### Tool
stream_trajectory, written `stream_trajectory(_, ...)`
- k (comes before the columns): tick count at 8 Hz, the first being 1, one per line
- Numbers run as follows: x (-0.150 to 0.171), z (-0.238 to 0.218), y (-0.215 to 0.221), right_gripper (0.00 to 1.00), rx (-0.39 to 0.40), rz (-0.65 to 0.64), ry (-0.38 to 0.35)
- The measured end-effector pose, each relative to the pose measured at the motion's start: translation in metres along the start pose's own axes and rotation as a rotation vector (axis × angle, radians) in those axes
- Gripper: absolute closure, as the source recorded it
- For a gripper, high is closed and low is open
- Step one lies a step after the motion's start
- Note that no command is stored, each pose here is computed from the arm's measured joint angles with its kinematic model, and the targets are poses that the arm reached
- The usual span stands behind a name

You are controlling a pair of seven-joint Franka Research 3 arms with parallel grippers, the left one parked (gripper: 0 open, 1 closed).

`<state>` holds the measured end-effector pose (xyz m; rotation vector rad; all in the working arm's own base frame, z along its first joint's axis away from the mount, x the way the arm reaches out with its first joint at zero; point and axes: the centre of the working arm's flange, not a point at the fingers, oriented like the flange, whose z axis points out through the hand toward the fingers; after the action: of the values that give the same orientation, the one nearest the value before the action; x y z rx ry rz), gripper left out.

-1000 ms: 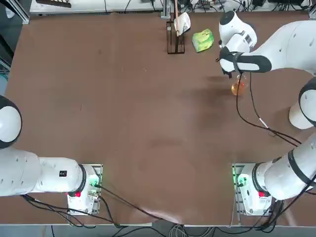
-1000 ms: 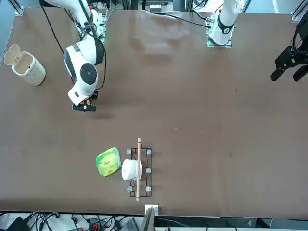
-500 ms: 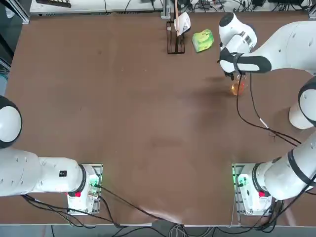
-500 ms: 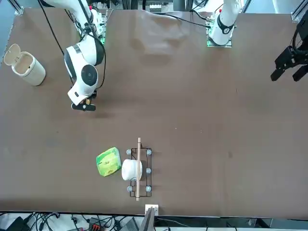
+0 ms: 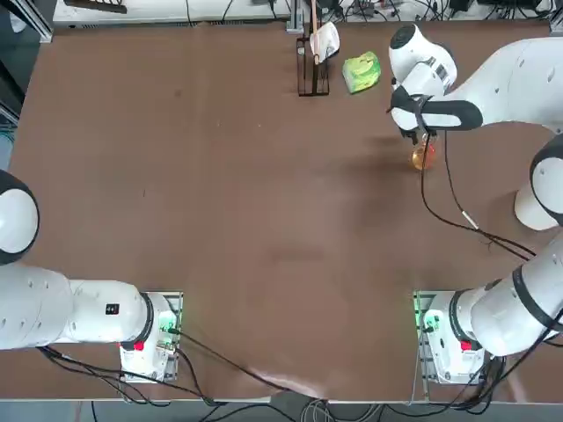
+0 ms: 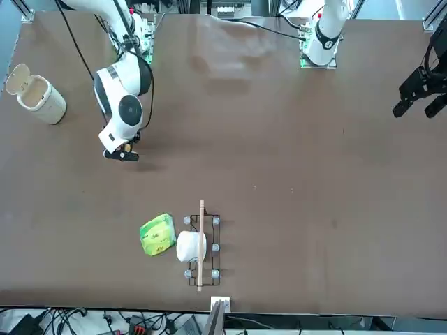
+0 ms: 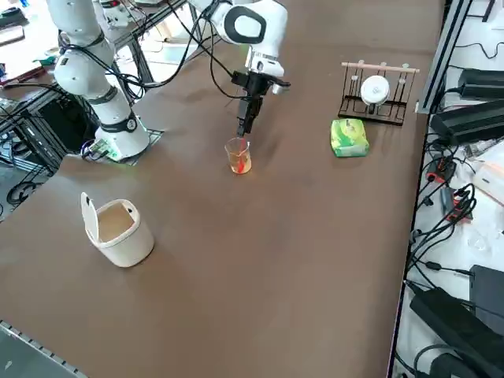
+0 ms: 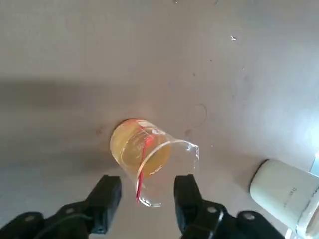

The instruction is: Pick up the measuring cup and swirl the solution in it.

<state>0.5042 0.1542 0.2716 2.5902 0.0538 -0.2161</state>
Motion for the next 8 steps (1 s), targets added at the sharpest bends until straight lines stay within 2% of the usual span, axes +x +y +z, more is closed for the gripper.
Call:
stream_trajectory(3, -0.0011, 0.0016, 0.0005, 0.44, -0.008, 0.004, -0.011)
stream_trajectory(8, -0.0033, 0.0056, 0.0011, 0.48, -0.024, 0.008, -0.036)
